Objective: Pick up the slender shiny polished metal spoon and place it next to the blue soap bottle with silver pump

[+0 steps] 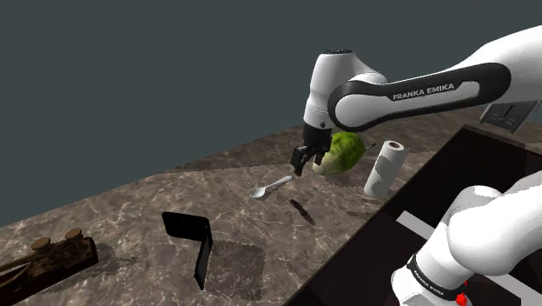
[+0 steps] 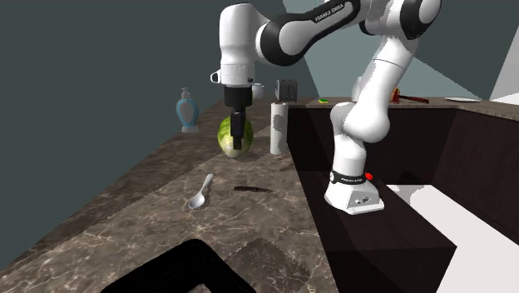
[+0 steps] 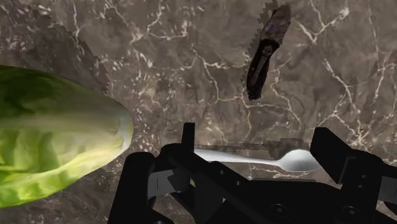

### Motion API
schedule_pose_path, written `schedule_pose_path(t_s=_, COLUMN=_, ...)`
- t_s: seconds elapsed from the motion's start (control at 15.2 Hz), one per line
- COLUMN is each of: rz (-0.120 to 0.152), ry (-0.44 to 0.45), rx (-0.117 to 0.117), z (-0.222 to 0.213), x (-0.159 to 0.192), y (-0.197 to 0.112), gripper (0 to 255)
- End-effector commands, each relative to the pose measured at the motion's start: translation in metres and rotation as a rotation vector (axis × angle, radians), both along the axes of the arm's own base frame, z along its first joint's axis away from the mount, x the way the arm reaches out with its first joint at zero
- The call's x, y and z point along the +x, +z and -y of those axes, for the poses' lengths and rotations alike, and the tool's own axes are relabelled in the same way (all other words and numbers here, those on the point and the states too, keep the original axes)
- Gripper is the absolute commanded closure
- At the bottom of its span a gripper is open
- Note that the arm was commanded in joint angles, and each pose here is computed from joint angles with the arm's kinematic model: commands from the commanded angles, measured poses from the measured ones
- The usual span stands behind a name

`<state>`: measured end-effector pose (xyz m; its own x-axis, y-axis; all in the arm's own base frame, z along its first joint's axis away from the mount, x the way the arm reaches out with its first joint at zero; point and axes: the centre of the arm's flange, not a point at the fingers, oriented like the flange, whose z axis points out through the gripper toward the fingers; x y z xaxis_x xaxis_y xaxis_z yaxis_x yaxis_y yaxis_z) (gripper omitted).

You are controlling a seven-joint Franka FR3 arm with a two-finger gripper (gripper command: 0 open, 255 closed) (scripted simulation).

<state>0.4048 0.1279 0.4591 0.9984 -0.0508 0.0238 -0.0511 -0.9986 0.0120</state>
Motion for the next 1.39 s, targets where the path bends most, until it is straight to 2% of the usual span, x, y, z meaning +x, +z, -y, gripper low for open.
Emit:
schedule_pose_path(t_s=0.0, rz=0.020, ry=-0.006, rx=-0.003, z=-0.016, x=0.016, y=-0.013, gripper=0)
schedule_pose_path(t_s=0.79, rz=0.130, ry=-0.035, rx=-0.034, z=-0.112, x=0.106, y=-0.088, gripper=0)
schedule_pose_path(t_s=1.32, rz=0.130, ry=-0.035, rx=-0.034, z=-0.110, x=0.112, y=-0.127, gripper=0)
